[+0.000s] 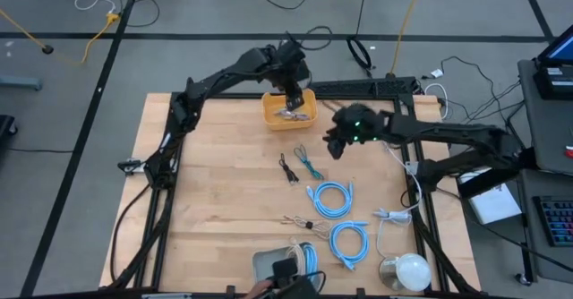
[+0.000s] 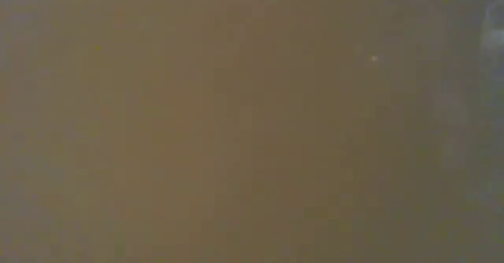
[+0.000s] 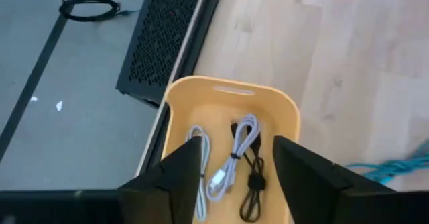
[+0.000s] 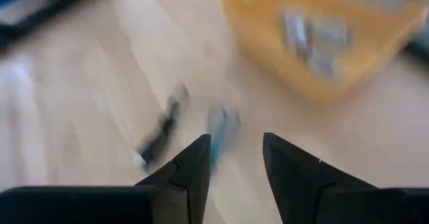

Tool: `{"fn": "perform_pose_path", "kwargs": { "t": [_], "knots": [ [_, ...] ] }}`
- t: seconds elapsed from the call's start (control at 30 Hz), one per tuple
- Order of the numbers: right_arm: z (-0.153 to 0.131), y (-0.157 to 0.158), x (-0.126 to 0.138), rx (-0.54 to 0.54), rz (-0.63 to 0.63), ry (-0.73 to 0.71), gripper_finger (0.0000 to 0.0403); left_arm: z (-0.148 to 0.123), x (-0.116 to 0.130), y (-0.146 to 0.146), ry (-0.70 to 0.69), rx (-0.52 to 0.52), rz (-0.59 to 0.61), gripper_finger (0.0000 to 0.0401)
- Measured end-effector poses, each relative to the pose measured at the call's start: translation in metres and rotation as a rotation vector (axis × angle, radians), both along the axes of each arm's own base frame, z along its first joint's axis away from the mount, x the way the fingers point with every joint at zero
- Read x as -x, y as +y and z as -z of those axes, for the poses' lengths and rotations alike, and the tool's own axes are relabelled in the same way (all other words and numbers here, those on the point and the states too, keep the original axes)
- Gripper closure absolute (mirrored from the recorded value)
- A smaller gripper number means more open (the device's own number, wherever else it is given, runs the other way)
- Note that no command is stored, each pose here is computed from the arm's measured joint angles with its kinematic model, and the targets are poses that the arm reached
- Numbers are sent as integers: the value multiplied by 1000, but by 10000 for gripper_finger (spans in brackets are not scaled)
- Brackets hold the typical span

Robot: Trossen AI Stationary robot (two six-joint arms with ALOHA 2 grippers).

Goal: Sort cables into bins
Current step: Put the blue patterned charger cable into the yellow bin

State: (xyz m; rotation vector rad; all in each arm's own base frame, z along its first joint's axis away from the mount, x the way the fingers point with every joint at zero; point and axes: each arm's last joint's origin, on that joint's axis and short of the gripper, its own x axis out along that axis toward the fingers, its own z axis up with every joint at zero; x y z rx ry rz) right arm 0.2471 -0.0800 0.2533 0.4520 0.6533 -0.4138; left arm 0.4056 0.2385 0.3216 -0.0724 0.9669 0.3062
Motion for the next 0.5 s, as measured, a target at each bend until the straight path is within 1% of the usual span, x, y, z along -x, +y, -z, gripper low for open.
{"fn": "perform_pose_path", "kwargs": {
  "t": [0.1,0.17,0.27,0.33,0.43,0.5],
  "knots": [
    [42,1,-4,-112,-11,55,271,-26,10,-13,-34,2,-12,194],
    [61,1,-10,-188,-35,23,271,-44,17,-25,-70,5,-16,191],
    [71,4,-20,-235,-77,-25,271,-69,28,-44,-114,3,-24,190],
    [75,7,-25,-240,-91,-8,271,-85,37,-57,-136,-4,-29,190],
    [81,11,-29,-257,-104,22,271,-105,47,-77,-172,-41,-37,190],
    [87,15,-33,-284,-122,35,271,-113,50,-90,-180,-65,-33,190]
  ]
}}
